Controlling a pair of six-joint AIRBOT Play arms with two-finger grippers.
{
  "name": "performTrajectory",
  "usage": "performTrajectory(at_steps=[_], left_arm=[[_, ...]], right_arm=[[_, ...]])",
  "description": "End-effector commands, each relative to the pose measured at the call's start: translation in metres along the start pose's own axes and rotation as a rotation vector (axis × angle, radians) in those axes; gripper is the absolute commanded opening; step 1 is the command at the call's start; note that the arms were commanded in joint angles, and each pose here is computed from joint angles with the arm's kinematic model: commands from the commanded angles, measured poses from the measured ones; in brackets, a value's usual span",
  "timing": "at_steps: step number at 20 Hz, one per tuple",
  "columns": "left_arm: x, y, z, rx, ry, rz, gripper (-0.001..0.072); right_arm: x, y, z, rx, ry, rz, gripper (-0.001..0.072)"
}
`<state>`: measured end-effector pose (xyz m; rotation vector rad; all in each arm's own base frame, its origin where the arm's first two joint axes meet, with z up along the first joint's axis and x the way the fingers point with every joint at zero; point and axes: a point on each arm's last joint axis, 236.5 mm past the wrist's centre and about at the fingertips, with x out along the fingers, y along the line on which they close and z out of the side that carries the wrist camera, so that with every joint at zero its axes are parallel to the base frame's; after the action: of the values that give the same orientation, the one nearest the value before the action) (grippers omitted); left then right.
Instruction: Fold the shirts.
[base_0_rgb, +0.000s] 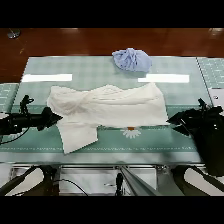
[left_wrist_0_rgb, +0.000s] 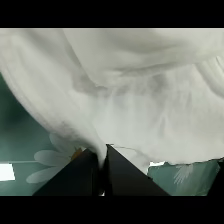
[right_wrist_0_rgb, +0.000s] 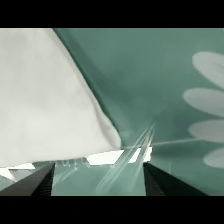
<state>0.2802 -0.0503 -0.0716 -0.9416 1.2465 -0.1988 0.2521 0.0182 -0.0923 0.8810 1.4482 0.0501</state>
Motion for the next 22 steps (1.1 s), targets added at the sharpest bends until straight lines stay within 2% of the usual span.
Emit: performTrajectory(at_steps=[1,5,6,7,8,11,15,16,19,22], left_arm=[[0.0,-0.001,0.0,0.004,0.0,-0.002,0.005],[0.0,0.001,0.003,0.003,-0.011,0.003,0.005],[0.0,0.001,0.004,0.001,-0.018,0.004,0.005],[0.0,0.0,0.005,0.002,-0.019,0.002,0.005],[-0.001,-0.001,0.006,0.002,-0.02,-0.002,0.005],[-0.011,-0.029,0.019,0.049,-0.039,-0.076,0.005],[-0.116,-0.195,0.095,0.295,-0.36,-0.476,0.005],[-0.152,-0.234,0.105,0.376,-0.441,-0.533,0.005],[-0.246,-0.323,0.1,0.606,-0.606,-0.578,0.0049],[-0.303,-0.37,0.062,0.839,-0.689,-0.471,0.0049]], right_arm=[[0.018,0.021,0.013,-0.016,-0.01,0.045,0.0631],[0.032,0.049,0.028,-0.072,-0.032,0.062,0.061],[0.038,0.056,0.027,-0.102,-0.019,0.056,0.0505],[0.042,0.063,0.029,-0.121,-0.018,0.053,0.0276],[0.043,0.07,0.031,-0.15,-0.016,0.054,0.0011],[0.019,0.107,0.041,-0.247,-0.011,0.098,0.0019],[-0.104,0.215,0.089,-0.469,-0.254,0.177,0.0018],[-0.144,0.241,0.095,-0.531,-0.336,0.17,0.0018],[-0.25,0.293,0.086,-0.684,-0.564,0.132,0.0018],[-0.328,0.323,0.032,-0.8,-0.734,0.136,0.0019]])
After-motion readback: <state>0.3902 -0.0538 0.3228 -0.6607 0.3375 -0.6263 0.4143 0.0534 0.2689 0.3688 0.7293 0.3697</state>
